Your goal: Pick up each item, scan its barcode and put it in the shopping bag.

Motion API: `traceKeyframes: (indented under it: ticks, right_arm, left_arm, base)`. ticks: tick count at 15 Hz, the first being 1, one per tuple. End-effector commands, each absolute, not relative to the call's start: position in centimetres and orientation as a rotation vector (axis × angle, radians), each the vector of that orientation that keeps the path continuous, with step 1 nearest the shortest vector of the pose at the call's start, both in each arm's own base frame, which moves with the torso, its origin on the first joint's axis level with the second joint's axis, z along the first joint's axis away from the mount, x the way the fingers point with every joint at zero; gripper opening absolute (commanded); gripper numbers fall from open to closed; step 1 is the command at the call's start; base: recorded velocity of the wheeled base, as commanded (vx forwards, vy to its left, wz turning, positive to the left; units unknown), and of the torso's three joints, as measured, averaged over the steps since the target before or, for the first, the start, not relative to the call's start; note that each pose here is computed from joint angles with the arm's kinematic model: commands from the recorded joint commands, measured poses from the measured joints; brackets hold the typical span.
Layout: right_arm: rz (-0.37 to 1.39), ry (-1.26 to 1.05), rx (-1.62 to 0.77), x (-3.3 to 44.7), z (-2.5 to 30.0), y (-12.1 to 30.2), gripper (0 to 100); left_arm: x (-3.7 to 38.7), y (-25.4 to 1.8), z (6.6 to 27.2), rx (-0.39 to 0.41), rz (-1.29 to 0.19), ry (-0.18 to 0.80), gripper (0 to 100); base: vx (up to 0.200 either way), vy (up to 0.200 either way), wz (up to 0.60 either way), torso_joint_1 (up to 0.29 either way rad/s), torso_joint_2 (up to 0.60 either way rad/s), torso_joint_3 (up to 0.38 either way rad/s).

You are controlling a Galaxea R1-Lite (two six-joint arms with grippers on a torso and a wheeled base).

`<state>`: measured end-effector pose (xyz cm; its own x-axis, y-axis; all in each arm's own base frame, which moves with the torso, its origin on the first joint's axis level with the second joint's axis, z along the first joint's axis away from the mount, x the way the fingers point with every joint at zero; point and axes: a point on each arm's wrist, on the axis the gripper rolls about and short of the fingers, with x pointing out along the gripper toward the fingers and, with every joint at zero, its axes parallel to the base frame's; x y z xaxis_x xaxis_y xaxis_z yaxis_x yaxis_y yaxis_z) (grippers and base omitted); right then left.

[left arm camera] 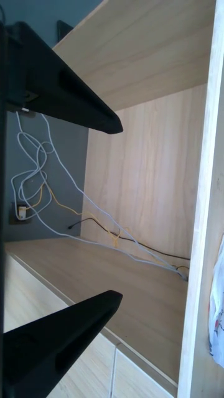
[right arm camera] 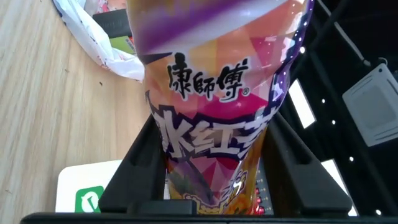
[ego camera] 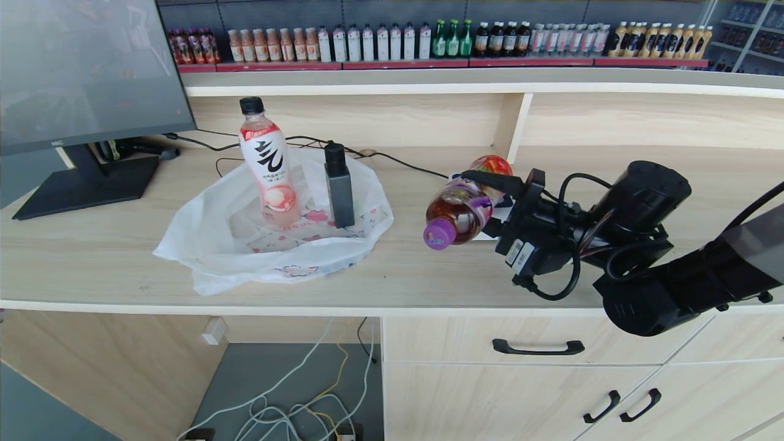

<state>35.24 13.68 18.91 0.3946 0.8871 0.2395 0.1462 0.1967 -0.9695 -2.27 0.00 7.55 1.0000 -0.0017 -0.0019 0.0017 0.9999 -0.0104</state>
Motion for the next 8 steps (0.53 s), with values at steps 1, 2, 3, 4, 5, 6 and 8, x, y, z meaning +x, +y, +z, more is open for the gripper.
traceKeyframes:
  ticks: [1,2,3,4,5,6,8]
  right_arm:
    - [0.687,-1.06,-1.286,35.29,18.83,13.65,0]
    - [0.685,-1.059,-1.286,35.31,18.83,13.6,0]
    - [0.685,-1.057,-1.287,35.32,18.79,13.54,0]
    - [0.685,-1.057,-1.288,35.32,18.79,13.54,0]
    - [0.684,-1.058,-1.289,35.39,18.72,13.56,0]
    - [0.685,-1.056,-1.293,35.41,18.61,13.57,0]
    - [0.684,-1.055,-1.295,35.42,18.53,13.57,0]
  left_arm:
    - [-2.27,0.0,7.55,-0.011,-0.002,0.002,100]
    - [-2.27,0.0,7.55,-0.011,-0.002,0.002,100]
    - [-2.27,0.0,7.55,-0.011,-0.002,0.002,100]
    - [-2.27,0.0,7.55,-0.011,-0.002,0.002,100]
    - [-2.27,0.0,7.55,-0.009,-0.002,0.002,100]
    - [-2.27,0.0,7.55,-0.011,-0.002,0.002,100]
    - [-2.27,0.0,7.55,-0.011,-0.002,0.002,100]
  base:
    - [0.0,0.0,0.0,0.0,0.0,0.0]
    - [0.0,0.0,0.0,0.0,0.0,0.0]
    - [0.0,0.0,0.0,0.0,0.0,0.0]
    - [0.0,0.0,0.0,0.0,0.0,0.0]
    - [0.0,0.0,0.0,0.0,0.0,0.0]
    - [0.0,0.0,0.0,0.0,0.0,0.0]
    - [0.0,0.0,0.0,0.0,0.0,0.0]
